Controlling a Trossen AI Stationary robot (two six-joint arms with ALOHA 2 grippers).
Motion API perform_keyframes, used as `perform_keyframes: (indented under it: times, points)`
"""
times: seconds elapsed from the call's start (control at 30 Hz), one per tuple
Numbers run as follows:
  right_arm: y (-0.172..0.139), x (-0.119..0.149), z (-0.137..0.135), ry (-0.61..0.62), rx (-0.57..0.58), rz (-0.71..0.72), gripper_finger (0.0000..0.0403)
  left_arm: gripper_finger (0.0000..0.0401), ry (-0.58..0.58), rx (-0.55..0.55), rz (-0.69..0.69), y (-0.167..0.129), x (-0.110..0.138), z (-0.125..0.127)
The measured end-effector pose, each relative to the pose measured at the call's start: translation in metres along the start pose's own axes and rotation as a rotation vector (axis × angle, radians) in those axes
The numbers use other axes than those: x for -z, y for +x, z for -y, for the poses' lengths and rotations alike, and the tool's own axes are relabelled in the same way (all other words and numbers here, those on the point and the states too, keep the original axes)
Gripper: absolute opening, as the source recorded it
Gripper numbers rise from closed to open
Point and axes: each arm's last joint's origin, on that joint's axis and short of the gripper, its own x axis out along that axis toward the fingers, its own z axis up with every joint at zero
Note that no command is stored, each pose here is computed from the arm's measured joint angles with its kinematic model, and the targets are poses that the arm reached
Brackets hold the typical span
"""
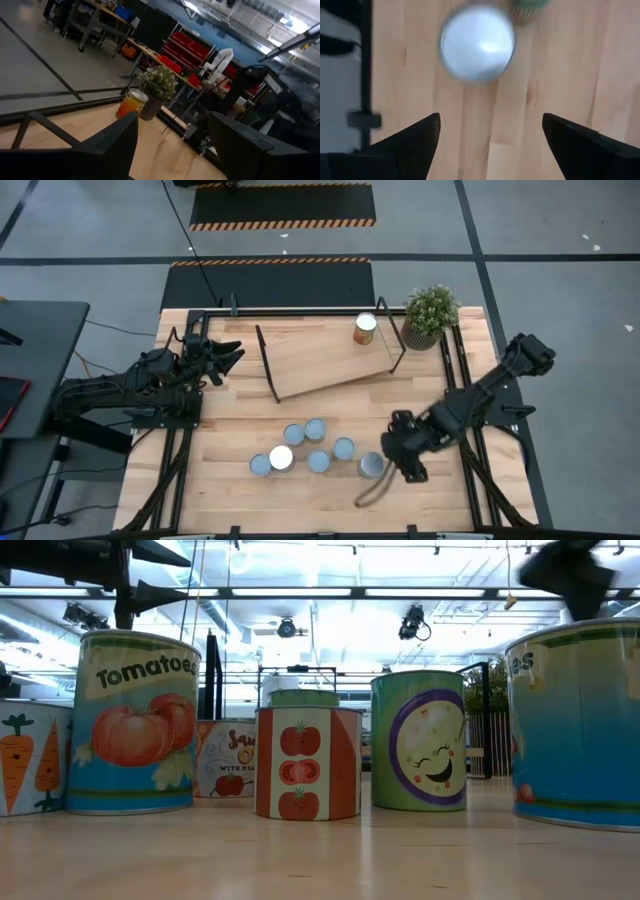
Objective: Pick and place cans onto a shelf
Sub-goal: Put the canned cherries on the shelf
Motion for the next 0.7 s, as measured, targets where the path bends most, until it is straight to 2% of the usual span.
perform_keyframes:
  times: [0.17,0.3,0.53,0.7]
  points:
    - [0.019,0.017,-0.013,-0.017,0.023,-0.029,0.0357,0.0247,-0.055,0.012,-0.016,0.000,0.001,0.000]
    - [0.037,0.020,-0.018,-0.053,0.034,0.033,0.0357,0.0247,-0.055,0.012,-0.016,0.000,0.001,0.000]
    - [0.062,0.022,-0.018,-0.078,-0.046,0.120,0.0364,0.0247,-0.058,0.051,-0.044,0.000,0.002,0.001]
    - [0.070,0.022,-0.014,-0.142,0.014,0.207,0.0370,0.0247,-0.048,0.050,-0.061,0.000,0.003,0.001]
